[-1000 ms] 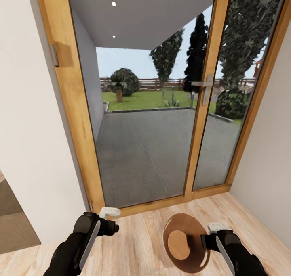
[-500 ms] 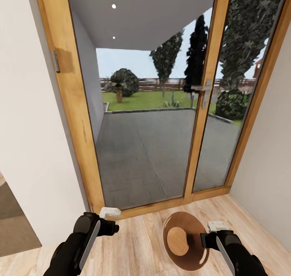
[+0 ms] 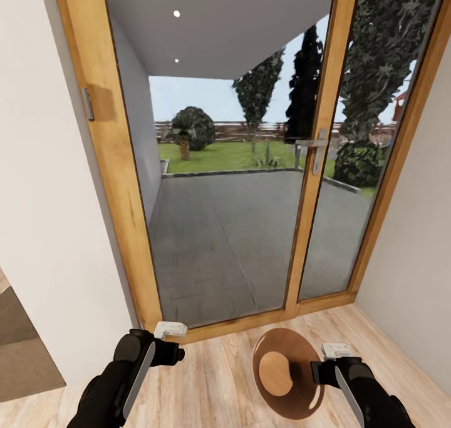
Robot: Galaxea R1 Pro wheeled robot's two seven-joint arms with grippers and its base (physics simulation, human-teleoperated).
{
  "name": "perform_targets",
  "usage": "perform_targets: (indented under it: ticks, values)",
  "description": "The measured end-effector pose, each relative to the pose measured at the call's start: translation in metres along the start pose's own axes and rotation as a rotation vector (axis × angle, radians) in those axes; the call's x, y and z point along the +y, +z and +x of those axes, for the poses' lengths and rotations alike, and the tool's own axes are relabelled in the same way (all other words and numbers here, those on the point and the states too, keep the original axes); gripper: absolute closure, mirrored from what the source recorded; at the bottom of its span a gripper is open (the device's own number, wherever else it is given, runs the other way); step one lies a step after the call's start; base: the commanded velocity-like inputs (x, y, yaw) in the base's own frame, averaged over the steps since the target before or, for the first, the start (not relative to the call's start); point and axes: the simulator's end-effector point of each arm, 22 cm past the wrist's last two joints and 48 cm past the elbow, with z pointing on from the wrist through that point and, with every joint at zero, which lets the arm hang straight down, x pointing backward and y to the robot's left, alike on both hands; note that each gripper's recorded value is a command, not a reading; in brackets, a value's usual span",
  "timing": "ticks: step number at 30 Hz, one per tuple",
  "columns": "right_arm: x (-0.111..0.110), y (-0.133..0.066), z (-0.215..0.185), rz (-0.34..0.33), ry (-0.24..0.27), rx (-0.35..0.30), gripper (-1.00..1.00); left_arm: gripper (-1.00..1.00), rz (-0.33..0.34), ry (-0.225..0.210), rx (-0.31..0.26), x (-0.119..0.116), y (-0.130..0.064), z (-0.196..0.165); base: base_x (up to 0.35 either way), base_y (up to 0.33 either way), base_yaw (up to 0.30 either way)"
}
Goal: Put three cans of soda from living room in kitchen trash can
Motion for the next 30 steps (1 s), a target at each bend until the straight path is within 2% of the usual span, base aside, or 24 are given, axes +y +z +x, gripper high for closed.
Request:
perform_targets:
  ticks: [15,30]
  values:
    - [-0.001,-0.026,-0.020,0.005,0.002,-0.012,1.00,-1.00,0.001,0.001,-0.011,-0.001,-0.027,-0.018,0.000,0.000,0.005]
    - [-0.001,-0.053,-0.040,0.010,0.000,-0.034,1.00,-1.00,0.003,0.000,-0.034,-0.003,-0.055,-0.037,0.000,0.000,0.082]
